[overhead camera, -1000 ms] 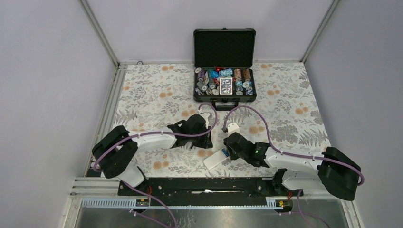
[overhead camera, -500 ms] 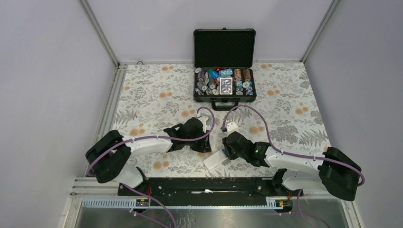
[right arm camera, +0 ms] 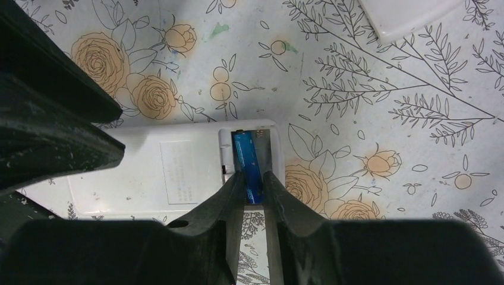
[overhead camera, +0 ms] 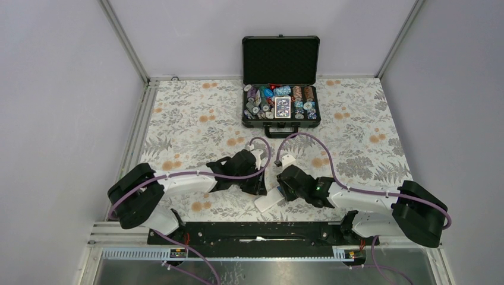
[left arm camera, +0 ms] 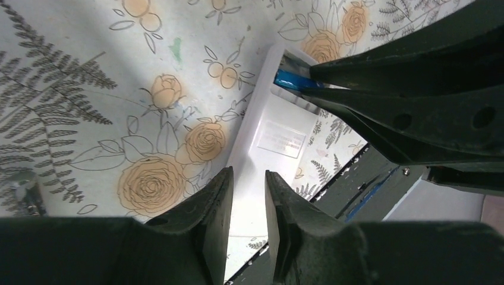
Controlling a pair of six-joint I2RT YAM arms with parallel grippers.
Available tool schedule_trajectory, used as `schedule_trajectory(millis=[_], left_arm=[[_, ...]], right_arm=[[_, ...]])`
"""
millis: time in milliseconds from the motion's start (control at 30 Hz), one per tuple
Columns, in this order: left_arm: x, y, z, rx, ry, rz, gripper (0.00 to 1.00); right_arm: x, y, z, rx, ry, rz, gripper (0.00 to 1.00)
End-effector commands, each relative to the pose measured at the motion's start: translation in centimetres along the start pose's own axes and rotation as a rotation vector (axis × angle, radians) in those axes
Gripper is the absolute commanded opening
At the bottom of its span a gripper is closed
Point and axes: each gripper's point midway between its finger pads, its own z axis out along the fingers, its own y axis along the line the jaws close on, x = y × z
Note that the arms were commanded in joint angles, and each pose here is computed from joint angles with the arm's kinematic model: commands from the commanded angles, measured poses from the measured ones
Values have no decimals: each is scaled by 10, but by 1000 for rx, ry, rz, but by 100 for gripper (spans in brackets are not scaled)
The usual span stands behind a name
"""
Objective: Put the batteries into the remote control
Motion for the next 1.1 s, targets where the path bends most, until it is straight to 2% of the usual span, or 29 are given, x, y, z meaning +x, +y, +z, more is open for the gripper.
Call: schedule_trajectory(millis=[0,167,567,633,700,733,767,1067], left_arm=[[2,-16,1,52,11,6,30],[8,-14,6,43,25,-1,30],[19,-6,23,8,66,-2,30],[20,-4,25,1,67,-1,30],[21,-2,25,-8,68,-1,30],[21,-1,25,-10,67,-2,30],[21,0,25,-12,65,-2,30],[21,1,28,-18,61,-8,29]], right_arm=[[-2,9,1,-43,7,19,27],[11,15,4,-65,68,31,26],[31,15,16,8,172,16,26],[34,16,17,14,187,10,20],[34,15,18,24,190,10,10],[33,14,18,28,186,9,3],[31,14,17,32,178,9,0],[-20,17,-13,2,-29,52,0]])
